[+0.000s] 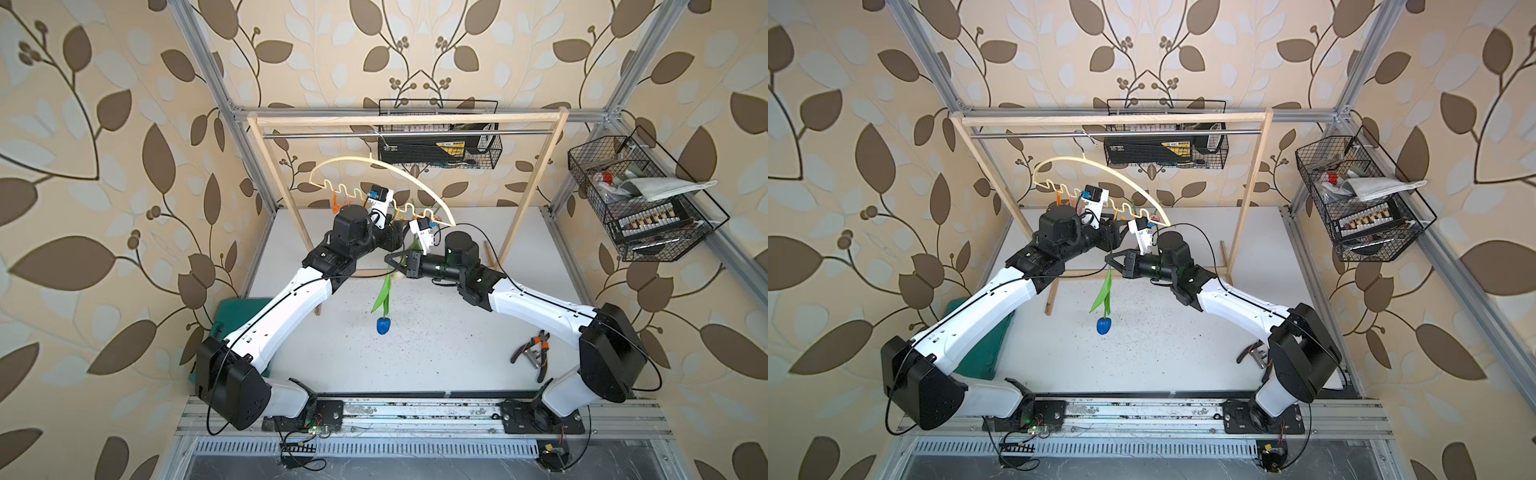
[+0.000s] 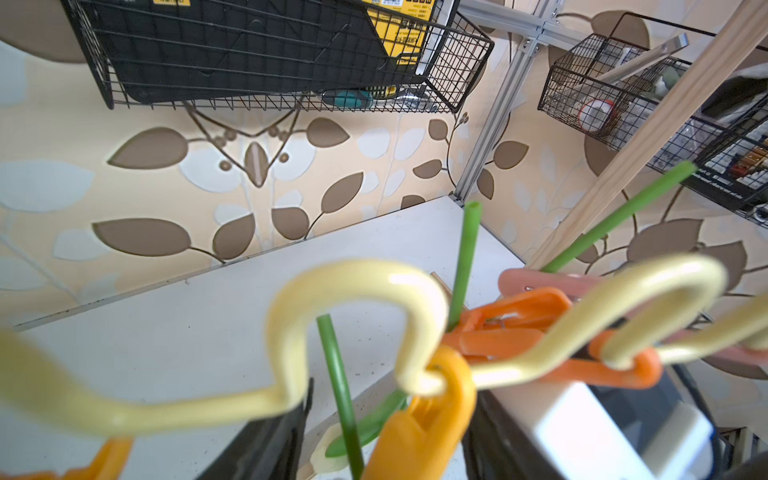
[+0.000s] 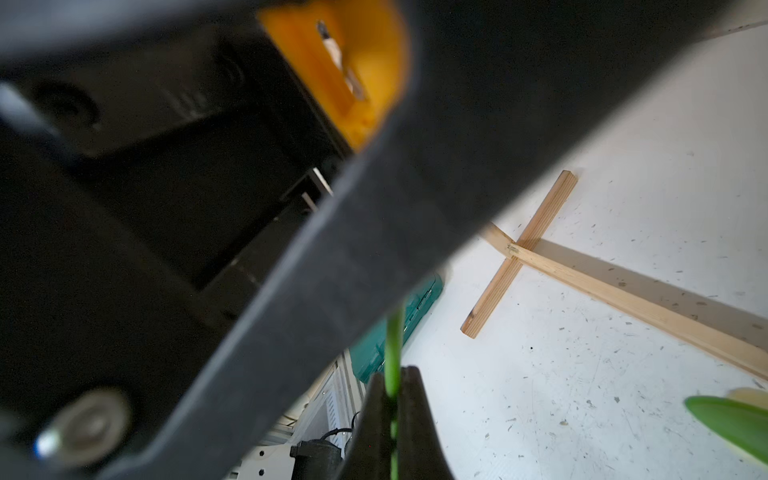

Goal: Dry the flowers on a clothes hanger
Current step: Clamp the flower onto the hanger.

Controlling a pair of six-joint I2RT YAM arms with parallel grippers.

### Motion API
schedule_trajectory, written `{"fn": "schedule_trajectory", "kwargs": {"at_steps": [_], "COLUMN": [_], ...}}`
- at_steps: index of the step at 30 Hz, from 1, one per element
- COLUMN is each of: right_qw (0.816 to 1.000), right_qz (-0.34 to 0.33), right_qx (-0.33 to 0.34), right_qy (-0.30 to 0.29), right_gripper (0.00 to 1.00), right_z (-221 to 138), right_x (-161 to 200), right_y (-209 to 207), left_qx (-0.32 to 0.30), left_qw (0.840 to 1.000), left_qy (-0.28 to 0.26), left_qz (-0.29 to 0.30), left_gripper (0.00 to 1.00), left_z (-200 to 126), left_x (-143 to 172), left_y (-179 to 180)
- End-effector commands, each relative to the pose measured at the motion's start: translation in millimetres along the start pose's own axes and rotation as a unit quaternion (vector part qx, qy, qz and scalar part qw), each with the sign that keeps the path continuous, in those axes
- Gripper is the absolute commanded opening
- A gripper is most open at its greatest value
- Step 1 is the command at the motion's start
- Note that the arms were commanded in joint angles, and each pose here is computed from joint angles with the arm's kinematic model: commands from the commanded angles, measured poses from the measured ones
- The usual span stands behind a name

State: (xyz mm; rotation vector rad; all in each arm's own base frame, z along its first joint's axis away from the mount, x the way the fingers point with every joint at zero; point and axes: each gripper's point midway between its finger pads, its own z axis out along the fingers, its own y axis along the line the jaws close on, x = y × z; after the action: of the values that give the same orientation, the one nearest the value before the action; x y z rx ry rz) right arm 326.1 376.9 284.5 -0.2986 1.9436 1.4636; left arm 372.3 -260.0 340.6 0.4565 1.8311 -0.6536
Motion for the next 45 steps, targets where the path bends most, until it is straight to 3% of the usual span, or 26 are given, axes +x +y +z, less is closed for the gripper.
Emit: {"fn": "schedule_trajectory", "kwargs": {"at_steps": [1,3,7,8,11,18,21,28,39,45], "right_qw": [0.999,0.999,0.999,0.999,0.999,0.999,0.998,0.991,0.982,0.977], "right_qz": [-0.03,-0.033,-0.042,-0.044,-0.045,-0.04,-0.043,-0.073,-0.1,-0.106], "right_qx": [-0.026,-0.02,-0.003,0.002,0.008,0.019,0.031,0.069,-0.011,-0.052], "right_qy": [-0.026,-0.024,-0.014,-0.012,-0.01,0.008,0.028,0.084,0.159,0.18], "right_gripper": [0.0,0.0,0.02,0.08,0.41,0.73,0.99,0.99,0.99,0.99], "right_z": [-3,-2,2,3,3,-4,-13,-49,-90,-91], "right_x": [-21,-20,-18,-18,-17,-5,7,41,68,73], "right_y": [26,24,17,15,12,7,3,-4,47,55], "left_qx": [0.0,-0.002,0.003,0.002,0.007,0.019,0.019,0.014,-0.067,-0.076], "left_qw": [1.0,1.0,1.0,1.0,1.0,1.0,0.999,1.0,0.997,0.996], "left_qy": [-0.027,-0.025,-0.022,-0.02,-0.017,0.002,0.01,0.008,-0.001,0.002], "left_qz": [0.001,-0.002,-0.006,-0.007,-0.01,-0.019,-0.024,-0.018,-0.029,-0.044], "left_gripper": [0.72,0.99,0.99,0.99,0.99,0.99,0.99,0.99,0.99,0.99], "left_z": [-14,-17,-24,-26,-31,-39,-42,-49,-55,-52], "left_x": [-21,-21,-22,-22,-22,-21,-19,-14,-10,-5], "left_y": [-5,-4,-8,-8,-10,-17,-18,-16,12,16]}}
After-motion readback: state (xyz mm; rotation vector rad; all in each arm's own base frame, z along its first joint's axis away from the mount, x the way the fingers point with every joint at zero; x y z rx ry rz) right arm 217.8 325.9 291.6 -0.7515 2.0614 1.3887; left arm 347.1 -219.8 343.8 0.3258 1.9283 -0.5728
